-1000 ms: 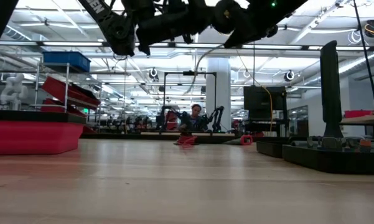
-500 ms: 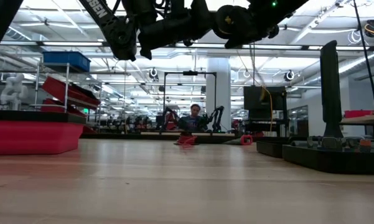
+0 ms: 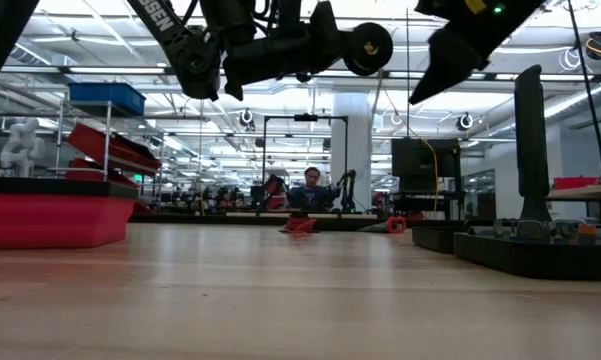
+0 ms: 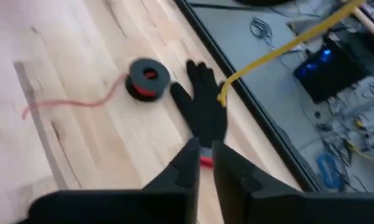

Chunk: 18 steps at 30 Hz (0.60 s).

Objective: Coil cords
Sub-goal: Coil the yellow wire onto the spool

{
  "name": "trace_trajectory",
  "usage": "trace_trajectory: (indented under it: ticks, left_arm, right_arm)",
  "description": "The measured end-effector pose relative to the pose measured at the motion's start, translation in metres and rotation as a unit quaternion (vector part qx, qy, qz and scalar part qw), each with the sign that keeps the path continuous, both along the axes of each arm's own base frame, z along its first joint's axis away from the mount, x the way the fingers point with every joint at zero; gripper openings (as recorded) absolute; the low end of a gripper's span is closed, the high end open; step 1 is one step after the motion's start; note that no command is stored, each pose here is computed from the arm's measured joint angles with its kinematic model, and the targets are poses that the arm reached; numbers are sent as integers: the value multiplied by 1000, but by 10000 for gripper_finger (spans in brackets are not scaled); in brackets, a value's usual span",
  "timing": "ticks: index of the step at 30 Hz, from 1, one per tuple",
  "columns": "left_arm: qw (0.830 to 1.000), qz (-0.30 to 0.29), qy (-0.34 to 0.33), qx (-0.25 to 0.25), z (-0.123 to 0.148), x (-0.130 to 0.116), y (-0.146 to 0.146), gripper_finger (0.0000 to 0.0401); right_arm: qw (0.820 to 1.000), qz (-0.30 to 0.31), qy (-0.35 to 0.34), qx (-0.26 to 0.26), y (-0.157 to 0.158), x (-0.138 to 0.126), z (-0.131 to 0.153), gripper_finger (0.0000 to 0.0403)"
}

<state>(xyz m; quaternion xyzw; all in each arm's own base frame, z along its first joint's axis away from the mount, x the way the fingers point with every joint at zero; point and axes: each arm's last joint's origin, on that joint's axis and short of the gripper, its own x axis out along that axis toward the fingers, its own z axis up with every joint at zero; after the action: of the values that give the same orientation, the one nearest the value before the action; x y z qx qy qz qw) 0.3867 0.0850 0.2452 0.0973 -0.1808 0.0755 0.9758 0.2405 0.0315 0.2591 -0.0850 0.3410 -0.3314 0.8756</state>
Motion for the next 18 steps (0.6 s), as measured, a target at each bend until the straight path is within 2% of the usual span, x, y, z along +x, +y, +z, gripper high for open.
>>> trace_trajectory:
  ticks: [6, 10, 14, 18]
  left_arm:
    - [1000, -3, 0, -5, 0, 0, 0, 6]
    - [1000, -5, 0, -12, 0, 0, 0, 6]
    - [1000, -7, 0, -11, 0, 0, 0, 6]
    - [1000, -7, 0, -11, 0, 0, 0, 6]
  right_arm:
    - [997, -63, 26, -21, 2, -23, -4, 92]
    - [995, -92, 17, -33, 4, -39, -12, 128]
    - [994, -105, -22, -17, 2, -56, -35, 145]
    - [990, -93, -104, 12, -1, -68, -63, 148]
